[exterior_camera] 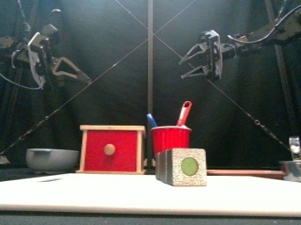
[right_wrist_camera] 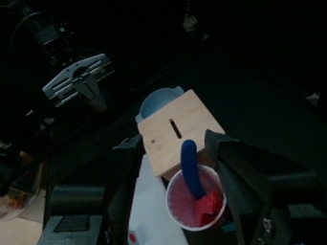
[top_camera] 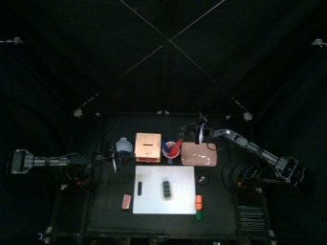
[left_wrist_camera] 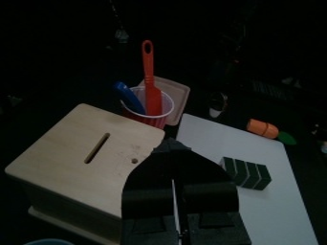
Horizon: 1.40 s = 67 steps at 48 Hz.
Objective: Place sushi on board then cut the sushi with the knife then place the pieces on the plate
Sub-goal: Pick knife at handle with right hand
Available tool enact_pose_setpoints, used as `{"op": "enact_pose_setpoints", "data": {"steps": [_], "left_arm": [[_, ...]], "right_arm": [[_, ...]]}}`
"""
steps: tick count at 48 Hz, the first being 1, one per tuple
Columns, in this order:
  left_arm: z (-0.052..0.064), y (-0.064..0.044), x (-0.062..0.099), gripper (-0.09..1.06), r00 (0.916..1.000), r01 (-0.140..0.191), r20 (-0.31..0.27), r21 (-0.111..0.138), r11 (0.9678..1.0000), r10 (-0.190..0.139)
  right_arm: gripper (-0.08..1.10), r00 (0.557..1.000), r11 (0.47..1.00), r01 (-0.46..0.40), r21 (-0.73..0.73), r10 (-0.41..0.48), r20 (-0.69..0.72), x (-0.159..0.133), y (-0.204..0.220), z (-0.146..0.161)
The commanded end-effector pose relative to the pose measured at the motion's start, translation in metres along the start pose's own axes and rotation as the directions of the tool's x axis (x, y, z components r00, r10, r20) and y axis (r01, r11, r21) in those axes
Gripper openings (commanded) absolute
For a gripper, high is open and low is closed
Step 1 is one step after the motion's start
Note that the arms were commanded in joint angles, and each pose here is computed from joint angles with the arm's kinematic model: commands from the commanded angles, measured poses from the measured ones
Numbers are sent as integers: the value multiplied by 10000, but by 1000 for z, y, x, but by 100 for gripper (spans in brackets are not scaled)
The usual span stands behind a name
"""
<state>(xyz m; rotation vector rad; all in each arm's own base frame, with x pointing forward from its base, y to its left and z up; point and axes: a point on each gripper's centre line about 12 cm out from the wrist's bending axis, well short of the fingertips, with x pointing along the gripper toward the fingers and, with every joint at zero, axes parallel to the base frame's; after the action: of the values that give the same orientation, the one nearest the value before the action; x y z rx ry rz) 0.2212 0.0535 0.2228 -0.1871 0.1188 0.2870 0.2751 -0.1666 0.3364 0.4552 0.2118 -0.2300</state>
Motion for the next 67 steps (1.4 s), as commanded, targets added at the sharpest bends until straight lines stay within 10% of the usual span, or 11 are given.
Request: {"op": "enact_pose_setpoints", "data": {"steps": [1,30,67], "left_arm": [[11,0,3,-2,9994,-22,343,-42,10000,23],[10,3,3,-2,9994,-158,321,-59,9999,160],[10,8,3,-2,9988,-377,294,-73,9993,379]], "right_arm": [[87,9992,9978,-171,-646,193,339,-5,5,27],[87,9618,9959,-444,-786,214,-2730,8,-8,51],[87,6864,10000,-14,-85,-52,-7272,54,-18,28]]}}
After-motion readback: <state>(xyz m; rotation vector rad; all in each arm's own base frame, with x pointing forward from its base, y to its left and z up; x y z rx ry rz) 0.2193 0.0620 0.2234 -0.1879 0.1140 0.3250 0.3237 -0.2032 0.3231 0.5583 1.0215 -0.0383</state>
